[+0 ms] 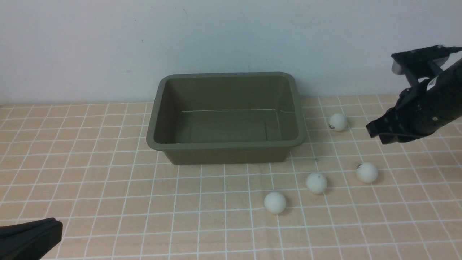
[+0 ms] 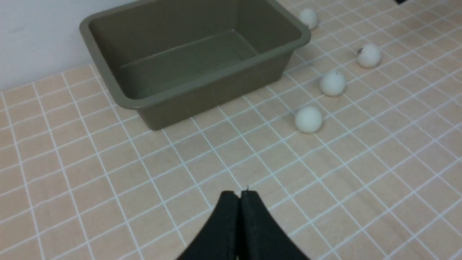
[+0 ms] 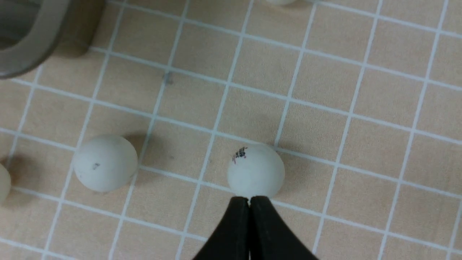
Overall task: Put the table tennis balls into the box on the light coffee tablecloth.
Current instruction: 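Reach for and grasp a ping pong ball on the table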
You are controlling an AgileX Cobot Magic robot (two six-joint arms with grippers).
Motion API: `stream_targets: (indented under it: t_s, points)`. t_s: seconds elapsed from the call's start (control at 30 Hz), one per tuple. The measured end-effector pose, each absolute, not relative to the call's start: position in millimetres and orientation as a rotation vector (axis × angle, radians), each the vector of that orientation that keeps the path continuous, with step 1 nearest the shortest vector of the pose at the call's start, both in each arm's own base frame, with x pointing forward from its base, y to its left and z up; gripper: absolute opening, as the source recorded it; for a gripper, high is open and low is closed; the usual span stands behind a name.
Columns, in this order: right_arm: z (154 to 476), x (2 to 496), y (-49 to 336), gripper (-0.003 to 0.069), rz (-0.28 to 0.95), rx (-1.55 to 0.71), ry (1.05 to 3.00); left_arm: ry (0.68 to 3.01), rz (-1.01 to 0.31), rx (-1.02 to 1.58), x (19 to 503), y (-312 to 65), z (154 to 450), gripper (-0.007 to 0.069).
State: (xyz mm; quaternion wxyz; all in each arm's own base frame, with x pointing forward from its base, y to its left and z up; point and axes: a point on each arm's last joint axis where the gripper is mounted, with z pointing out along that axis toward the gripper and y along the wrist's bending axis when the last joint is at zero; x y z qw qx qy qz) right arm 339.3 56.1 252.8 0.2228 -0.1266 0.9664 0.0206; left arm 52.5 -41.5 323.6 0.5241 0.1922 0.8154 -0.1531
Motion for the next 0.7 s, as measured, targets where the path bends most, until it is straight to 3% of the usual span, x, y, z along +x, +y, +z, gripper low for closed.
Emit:
stream_targets:
  t_s: [0.2, 0.53, 0.7]
  points:
    - [241.3, 343.7, 67.0, -0.0016, -0.076, -0.36, 2.7, 1.949, -0.371, 0.454, 50.7, -41.7, 319.3, -0.0069]
    - [240.4, 343.1, 69.1, 0.0001, -0.037, -0.29, 2.73, 1.95, -0.374, 0.453, 50.8, -41.8, 318.7, -0.0069]
    - [240.2, 342.7, 70.2, 0.0097, -0.017, -0.277, 2.736, 1.95, -0.374, 0.453, 50.8, -41.8, 318.7, -0.0069]
